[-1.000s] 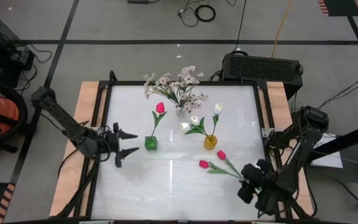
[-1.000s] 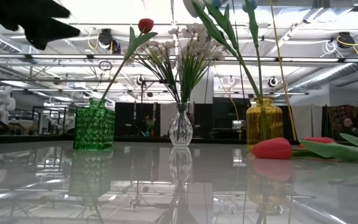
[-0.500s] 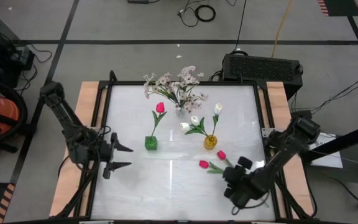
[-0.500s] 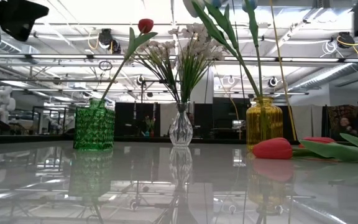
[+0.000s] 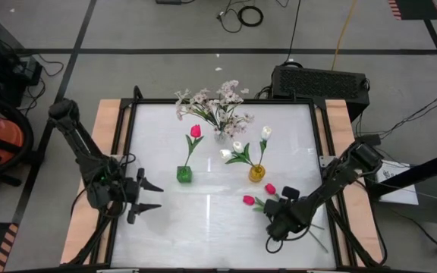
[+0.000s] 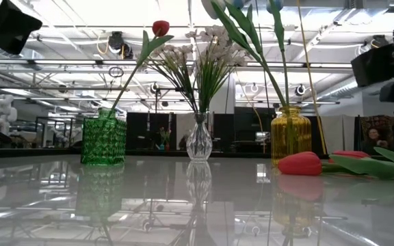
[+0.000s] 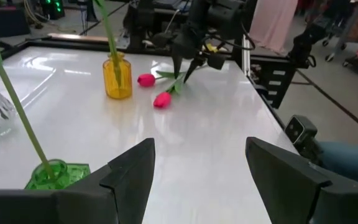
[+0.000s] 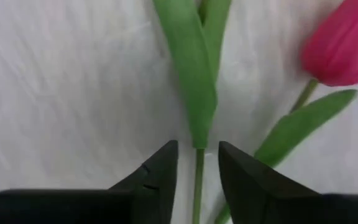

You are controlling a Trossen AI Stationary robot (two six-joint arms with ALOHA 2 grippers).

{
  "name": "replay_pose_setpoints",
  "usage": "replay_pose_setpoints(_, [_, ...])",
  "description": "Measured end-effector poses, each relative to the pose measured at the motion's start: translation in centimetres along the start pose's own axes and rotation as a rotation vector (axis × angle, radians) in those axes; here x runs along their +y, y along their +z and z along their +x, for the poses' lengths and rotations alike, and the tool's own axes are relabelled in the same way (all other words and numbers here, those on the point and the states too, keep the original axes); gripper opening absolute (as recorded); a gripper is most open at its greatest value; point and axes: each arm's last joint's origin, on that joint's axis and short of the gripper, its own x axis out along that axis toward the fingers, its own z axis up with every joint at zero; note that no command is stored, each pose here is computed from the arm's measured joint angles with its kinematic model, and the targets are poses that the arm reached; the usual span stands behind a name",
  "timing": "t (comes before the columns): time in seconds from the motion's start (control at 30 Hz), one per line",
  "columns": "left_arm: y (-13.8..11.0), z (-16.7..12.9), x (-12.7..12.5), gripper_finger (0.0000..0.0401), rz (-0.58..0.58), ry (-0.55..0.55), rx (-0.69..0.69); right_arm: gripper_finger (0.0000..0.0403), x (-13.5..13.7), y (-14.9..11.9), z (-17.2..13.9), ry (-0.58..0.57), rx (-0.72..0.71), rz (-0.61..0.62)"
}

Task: Sort flowers into vase by color
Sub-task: Put the left red flower into the green vase

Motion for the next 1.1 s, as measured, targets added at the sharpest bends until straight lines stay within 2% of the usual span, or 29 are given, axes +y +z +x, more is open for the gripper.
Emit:
replay_pose_setpoints(0.2, [-0.5, 0.3, -0.2, 0.0258, -0.018, 0.009, 0.019, 0.0062, -0.4, 0.6, 1.0, 0.083, 0.022, -0.016])
replay_pose_setpoints(0.33, [-0.5, 0.5, -0.3, 0.0258, -0.018, 0.009, 0.019, 0.0011, -0.4, 0.9, 0.8, 0.096, 0.020, -0.010])
replay_pose_setpoints(0.43, [-0.5, 0.5, -0.4, 0.0258, -0.028, 0.005, 0.012, 0.0008, -0.3, 0.9, 0.2, 0.102, -0.005, -0.010])
replay_pose_setpoints(0.63, [0.0, 0.6, -0.8, 0.0258, -0.068, -0.011, -0.024, 0.0002, 0.0, 1.0, -3.9, 0.149, -0.261, 0.025])
replay_pose_setpoints(0.77, [0.5, 0.9, -1.5, 0.0258, -0.079, -0.036, -0.087, 0.0001, 0.3, 1.5, -7.0, 0.193, -0.518, 0.078])
replay_pose_setpoints(0.97, [1.3, 2.1, -2.7, 0.0258, -0.053, -0.052, -0.213, 0.0001, 1.7, 3.9, -10.9, 0.295, -0.922, 0.101])
replay_pose_setpoints(1.1, [2.5, 3.8, -3.1, 0.0258, -0.062, 0.007, -0.262, 0.0001, 1.9, 6.4, -12.4, 0.314, -1.036, 0.081])
